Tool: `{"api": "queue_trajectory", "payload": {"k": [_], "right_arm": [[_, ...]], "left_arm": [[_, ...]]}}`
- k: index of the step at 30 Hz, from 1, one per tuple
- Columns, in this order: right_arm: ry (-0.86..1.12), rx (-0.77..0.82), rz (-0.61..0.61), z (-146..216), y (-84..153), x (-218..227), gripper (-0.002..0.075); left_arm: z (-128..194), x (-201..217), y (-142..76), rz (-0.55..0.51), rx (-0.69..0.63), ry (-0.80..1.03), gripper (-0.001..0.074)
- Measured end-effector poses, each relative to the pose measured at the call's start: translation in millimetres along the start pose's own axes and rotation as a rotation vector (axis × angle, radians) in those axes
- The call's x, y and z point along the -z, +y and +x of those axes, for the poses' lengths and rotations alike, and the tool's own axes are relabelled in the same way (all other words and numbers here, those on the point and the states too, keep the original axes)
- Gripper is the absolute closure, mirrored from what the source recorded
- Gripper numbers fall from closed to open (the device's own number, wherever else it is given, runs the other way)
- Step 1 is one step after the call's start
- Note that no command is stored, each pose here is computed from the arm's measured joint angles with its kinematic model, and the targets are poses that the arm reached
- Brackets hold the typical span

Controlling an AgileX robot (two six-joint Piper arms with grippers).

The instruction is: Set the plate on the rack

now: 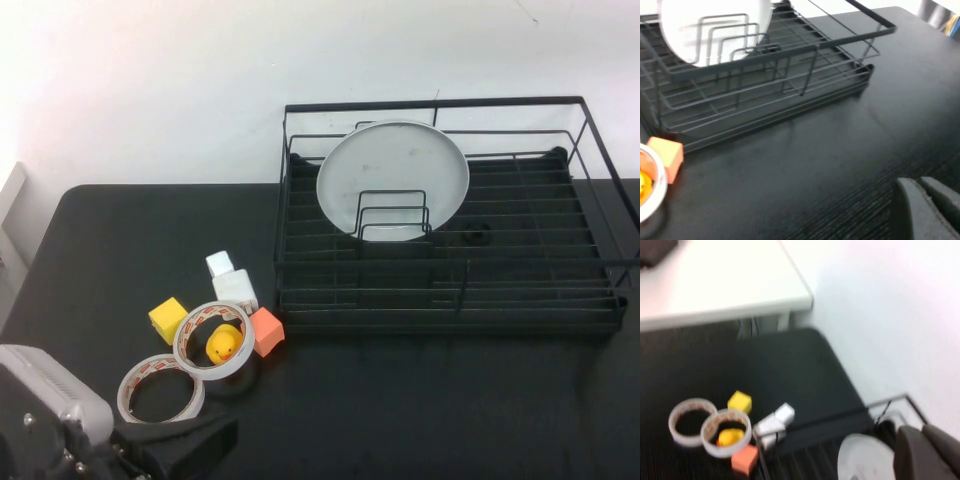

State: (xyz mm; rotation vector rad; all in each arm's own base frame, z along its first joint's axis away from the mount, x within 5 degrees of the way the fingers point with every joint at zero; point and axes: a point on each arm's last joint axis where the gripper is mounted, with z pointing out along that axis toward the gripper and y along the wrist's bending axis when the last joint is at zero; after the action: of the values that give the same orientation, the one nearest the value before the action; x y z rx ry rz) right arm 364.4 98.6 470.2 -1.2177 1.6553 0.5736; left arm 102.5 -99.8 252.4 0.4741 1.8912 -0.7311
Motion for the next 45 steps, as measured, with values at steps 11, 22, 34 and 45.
{"api": "queue_trajectory", "payload": {"k": [11, 22, 34, 45], "right_arm": [[-0.121, 0.147, 0.079, -59, 61, 69, 0.0717], [-0.133, 0.159, 0.113, -70, 97, 98, 0.0717], [-0.212, 0.182, 0.162, -20, 183, 120, 0.0717], [-0.315, 0.173, 0.350, 40, 264, 143, 0.0717]], "left_arm": [[9, 22, 4, 0.001, -0.056, -0.087, 0.0736], [11, 73, 20, -0.089, 0.056, -0.394, 0.0736], [10, 82, 23, -0.105, 0.089, -0.450, 0.0736], [10, 82, 23, -0.104, 0.094, -0.450, 0.0736]]}}
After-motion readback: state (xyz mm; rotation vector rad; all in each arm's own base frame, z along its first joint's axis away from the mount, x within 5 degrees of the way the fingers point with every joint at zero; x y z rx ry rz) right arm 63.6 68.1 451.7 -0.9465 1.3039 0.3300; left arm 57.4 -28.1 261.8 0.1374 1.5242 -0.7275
